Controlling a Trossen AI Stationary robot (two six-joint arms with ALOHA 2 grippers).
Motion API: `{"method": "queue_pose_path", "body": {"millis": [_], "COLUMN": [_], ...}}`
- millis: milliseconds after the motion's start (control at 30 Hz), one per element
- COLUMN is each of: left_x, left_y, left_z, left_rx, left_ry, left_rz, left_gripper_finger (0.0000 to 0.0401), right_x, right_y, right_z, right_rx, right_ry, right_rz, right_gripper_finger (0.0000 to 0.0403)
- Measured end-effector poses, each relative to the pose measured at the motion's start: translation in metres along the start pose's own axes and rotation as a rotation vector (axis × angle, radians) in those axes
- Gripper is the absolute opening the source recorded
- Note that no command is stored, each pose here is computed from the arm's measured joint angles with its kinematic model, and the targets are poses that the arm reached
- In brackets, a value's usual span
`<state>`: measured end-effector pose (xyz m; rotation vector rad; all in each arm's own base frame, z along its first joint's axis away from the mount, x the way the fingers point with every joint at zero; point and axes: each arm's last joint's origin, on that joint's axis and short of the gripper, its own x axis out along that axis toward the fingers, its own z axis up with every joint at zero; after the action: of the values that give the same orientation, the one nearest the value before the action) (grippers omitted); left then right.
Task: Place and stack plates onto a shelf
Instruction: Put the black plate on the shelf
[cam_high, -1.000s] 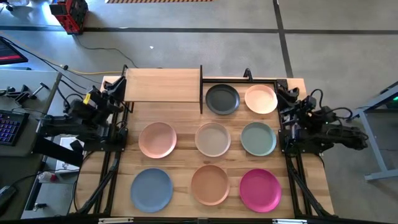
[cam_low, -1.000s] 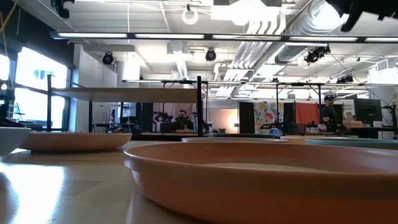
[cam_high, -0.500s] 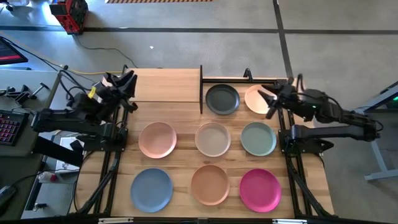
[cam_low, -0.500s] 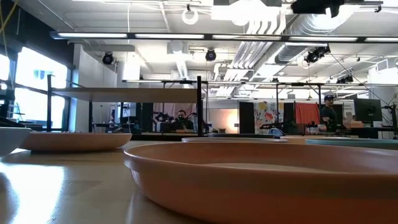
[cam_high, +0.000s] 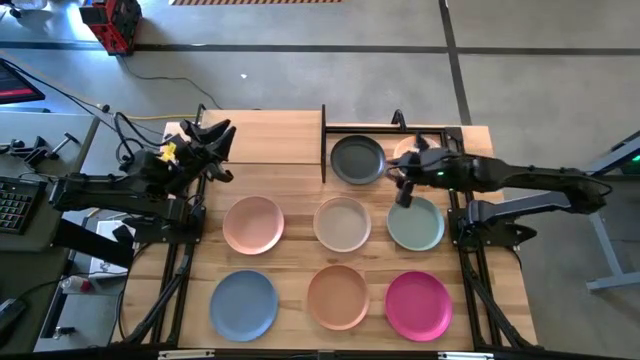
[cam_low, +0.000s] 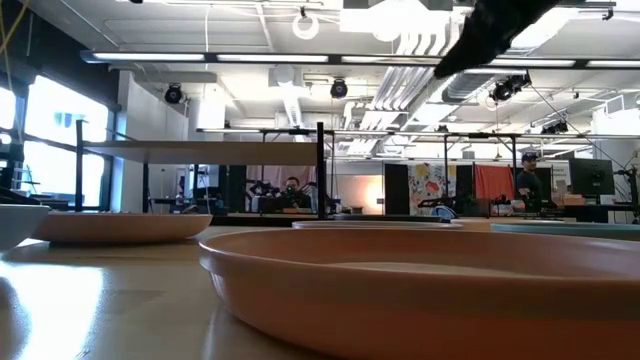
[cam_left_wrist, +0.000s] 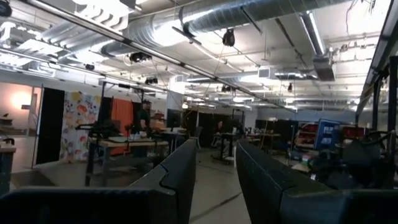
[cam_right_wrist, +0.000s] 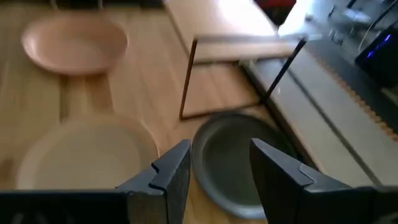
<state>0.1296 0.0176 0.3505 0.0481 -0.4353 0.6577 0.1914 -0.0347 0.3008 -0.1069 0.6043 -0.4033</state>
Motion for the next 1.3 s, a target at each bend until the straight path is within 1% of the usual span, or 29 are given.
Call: {"method": "queue_pose_path", "body": {"millis": [67, 200, 333, 500, 700, 867, 1133, 1300], "left_x": [0.000, 0.000, 0.000, 0.005, 0.012, 0.016, 0.018, 0.018], "left_y": [0.000, -0.002, -0.004, -0.005, -0.007, -0.008, -0.010, -0.010], "left_z": [-0.002, -0.013, -0.029, -0.044, -0.059, -0.066, -0.072, -0.072], "left_rx": [0.003, 0.022, 0.043, 0.050, 0.071, 0.080, 0.085, 0.086], "left_ry": [0.021, 0.116, 0.244, 0.327, 0.381, 0.408, 0.426, 0.427], "left_rz": [-0.004, -0.011, 0.035, 0.090, 0.116, 0.130, 0.136, 0.136], "left_gripper_finger": [0.0101, 0.0101, 0.0101, 0.0101, 0.0101, 0.0101, 0.0101, 0.0101], "right_x": [0.013, 0.039, 0.065, 0.097, 0.131, 0.152, 0.170, 0.178], "right_y": [0.002, 0.002, 0.001, -0.002, -0.006, -0.008, -0.004, -0.002], "right_z": [-0.002, -0.008, -0.014, -0.023, -0.041, -0.052, -0.067, -0.072], "right_rx": [-0.021, -0.067, -0.114, -0.193, -0.208, -0.234, -0.251, -0.256], "right_ry": [0.045, 0.137, 0.202, 0.257, 0.350, 0.380, 0.444, 0.460], "right_rz": [0.001, 0.061, 0.111, 0.161, 0.186, 0.188, 0.207, 0.197], "right_gripper_finger": [0.0152, 0.0152, 0.0152, 0.0151, 0.0151, 0.0151, 0.0151, 0.0151]}}
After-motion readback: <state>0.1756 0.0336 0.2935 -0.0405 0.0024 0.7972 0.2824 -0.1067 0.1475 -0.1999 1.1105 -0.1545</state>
